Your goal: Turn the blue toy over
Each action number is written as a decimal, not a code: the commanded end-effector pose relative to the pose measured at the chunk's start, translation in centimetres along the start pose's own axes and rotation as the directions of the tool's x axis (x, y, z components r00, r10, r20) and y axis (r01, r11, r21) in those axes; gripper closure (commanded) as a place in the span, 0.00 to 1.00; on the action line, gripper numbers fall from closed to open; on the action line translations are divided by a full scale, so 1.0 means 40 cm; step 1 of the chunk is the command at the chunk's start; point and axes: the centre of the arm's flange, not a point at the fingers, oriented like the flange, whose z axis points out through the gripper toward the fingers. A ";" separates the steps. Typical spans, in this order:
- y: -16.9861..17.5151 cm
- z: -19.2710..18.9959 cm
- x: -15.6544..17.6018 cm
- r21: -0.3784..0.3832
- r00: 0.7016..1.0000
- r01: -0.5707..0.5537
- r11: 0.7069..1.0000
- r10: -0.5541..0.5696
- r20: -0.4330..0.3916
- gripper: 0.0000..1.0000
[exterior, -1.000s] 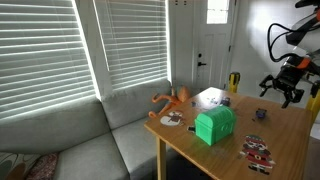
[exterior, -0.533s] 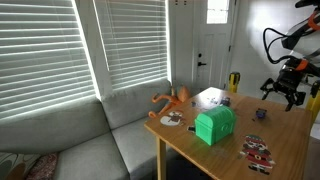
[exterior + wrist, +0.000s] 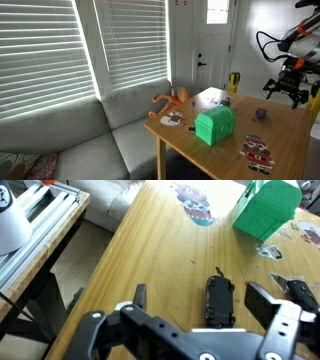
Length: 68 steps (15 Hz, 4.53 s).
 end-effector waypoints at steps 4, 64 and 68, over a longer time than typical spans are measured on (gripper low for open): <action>-0.033 -0.039 0.095 -0.031 0.984 -0.125 0.992 0.128 0.126 0.00; -0.213 -0.022 -0.011 -0.082 0.911 -0.251 0.964 0.207 -0.356 0.89; -0.256 -0.028 -0.092 -0.074 0.848 -0.224 0.972 0.157 -0.505 0.89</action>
